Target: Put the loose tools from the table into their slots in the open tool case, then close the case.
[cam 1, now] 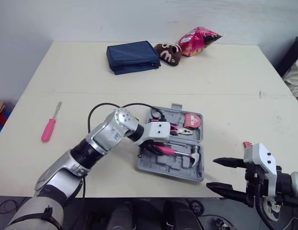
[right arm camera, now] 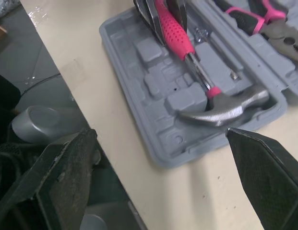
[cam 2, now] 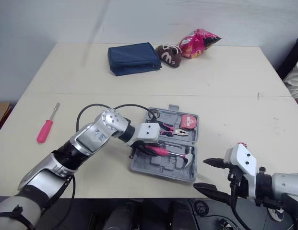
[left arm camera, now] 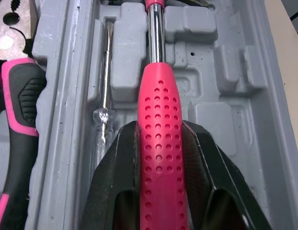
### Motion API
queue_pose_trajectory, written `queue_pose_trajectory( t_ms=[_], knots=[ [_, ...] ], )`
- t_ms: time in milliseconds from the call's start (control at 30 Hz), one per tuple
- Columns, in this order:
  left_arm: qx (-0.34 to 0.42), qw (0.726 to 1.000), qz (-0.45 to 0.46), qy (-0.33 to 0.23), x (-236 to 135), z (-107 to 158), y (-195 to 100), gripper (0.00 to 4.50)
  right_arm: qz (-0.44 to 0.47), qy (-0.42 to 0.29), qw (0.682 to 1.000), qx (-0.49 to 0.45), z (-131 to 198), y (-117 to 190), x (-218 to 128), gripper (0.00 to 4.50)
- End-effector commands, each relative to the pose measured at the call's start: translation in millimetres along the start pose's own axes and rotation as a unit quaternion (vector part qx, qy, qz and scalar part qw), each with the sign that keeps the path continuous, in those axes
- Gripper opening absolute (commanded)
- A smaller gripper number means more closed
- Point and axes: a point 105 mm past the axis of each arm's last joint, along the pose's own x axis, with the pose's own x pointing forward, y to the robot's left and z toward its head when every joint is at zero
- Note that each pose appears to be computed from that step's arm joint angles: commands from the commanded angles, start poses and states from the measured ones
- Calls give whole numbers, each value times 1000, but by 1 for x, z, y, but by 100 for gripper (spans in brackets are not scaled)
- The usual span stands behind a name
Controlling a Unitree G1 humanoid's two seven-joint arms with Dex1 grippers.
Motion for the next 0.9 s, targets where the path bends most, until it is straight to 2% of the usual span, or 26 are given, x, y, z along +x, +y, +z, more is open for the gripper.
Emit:
queue_pose_trajectory(
  t_ms=[33, 100, 167, 233, 367, 400, 467, 567, 633, 700, 800, 900],
  knots=[
    [20, 1000, -8, 17, 2, 2, -2, 54, -3, -13, 1000, -12, 6, -1, 0, 450],
    [24, 1000, -14, 11, 4, 5, -5, 54, -4, -14, 1000, -12, 5, -1, 1, 450],
    [16, 1000, -23, -2, 3, 11, -7, 157, -6, -15, 1000, -12, 5, -2, 1, 450],
    [10, 1000, -25, -13, -1, 17, -9, 230, -9, -16, 1000, -12, 5, -3, 0, 450],
    [22, 997, -36, -58, -12, 31, -13, 423, -14, -18, 1000, -12, 5, -4, -1, 450],
    [18, 996, -37, -77, -17, 34, -14, 447, -15, -17, 1000, -12, 5, -5, -1, 450],
    [18, 993, -18, -114, -25, 35, -8, 447, -16, -17, 1000, -12, 5, -5, -2, 450],
    [24, 990, 10, -138, -30, 32, -1, 447, -18, -16, 1000, -12, 5, -6, -2, 450],
    [-15, 980, 2, -199, -36, 28, -2, 390, -20, -16, 1000, -11, 5, -6, -3, 450],
    [-17, 971, -18, -236, -38, 23, -12, 321, -21, -16, 1000, -12, 5, -7, -3, 450],
    [-30, 972, -5, -232, -30, 10, -11, 171, -21, -16, 1000, -13, 6, -8, -2, 450],
    [-30, 977, 0, -212, -21, 0, -10, 39, -20, -17, 1000, -13, 7, -10, -2, 450]
  ],
)
